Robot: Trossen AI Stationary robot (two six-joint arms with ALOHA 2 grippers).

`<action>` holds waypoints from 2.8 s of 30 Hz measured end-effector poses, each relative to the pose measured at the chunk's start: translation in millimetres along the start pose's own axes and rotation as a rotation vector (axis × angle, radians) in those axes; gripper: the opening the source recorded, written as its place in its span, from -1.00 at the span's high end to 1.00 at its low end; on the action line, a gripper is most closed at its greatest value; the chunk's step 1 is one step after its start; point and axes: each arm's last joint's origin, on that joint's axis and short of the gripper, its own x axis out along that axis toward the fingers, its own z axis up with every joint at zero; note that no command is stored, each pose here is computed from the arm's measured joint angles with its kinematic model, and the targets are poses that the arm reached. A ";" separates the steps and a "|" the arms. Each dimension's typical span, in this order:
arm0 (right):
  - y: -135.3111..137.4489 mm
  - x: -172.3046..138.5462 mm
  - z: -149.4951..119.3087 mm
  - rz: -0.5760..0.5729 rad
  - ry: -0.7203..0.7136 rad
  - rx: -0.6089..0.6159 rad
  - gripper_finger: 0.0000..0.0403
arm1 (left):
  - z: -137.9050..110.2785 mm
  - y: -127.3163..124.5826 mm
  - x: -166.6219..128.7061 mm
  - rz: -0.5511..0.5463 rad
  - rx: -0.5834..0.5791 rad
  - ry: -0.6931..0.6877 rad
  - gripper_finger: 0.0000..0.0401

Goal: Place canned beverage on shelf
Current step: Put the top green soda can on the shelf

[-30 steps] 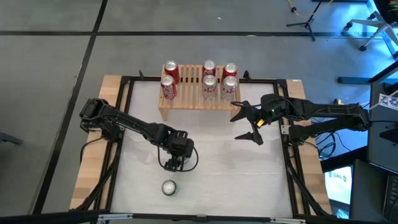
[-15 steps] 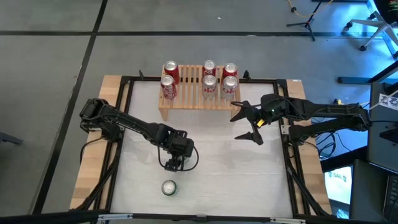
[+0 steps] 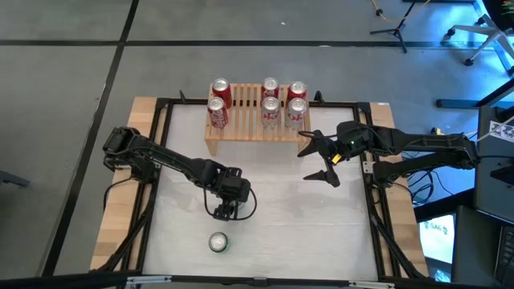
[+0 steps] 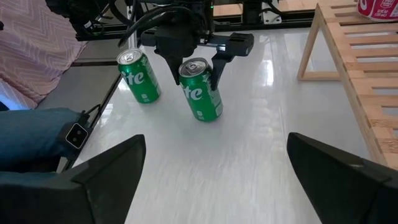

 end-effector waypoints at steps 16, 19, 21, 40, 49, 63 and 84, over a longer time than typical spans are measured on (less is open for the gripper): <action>0.0 0.0 0.0 0.000 0.000 0.000 -0.91 | 0.0 0.9 0.0 0.026 -0.047 -0.002 -0.78; 0.0 0.0 0.0 0.000 0.000 0.000 -0.91 | 0.0 0.8 -0.1 0.025 -0.049 -0.001 -0.78; 0.0 0.0 -0.1 0.000 0.001 0.000 -0.91 | 1.2 0.6 -2.0 0.024 -0.049 0.000 -0.78; 0.0 0.0 -0.3 0.000 0.003 0.001 -0.91 | 25.3 -0.7 -39.1 0.005 -0.293 -0.055 -0.78; -0.1 0.1 -0.2 0.000 0.003 0.001 -0.91 | 18.9 -0.3 -38.3 0.021 -0.379 0.006 -0.77; 0.0 0.1 -0.2 0.000 0.003 0.001 -0.91 | 3.8 0.4 -18.6 0.038 -0.417 0.063 -0.77; -0.1 0.1 -0.3 0.000 0.003 0.001 -0.91 | 2.1 -0.3 -8.8 0.033 -0.408 0.026 -0.77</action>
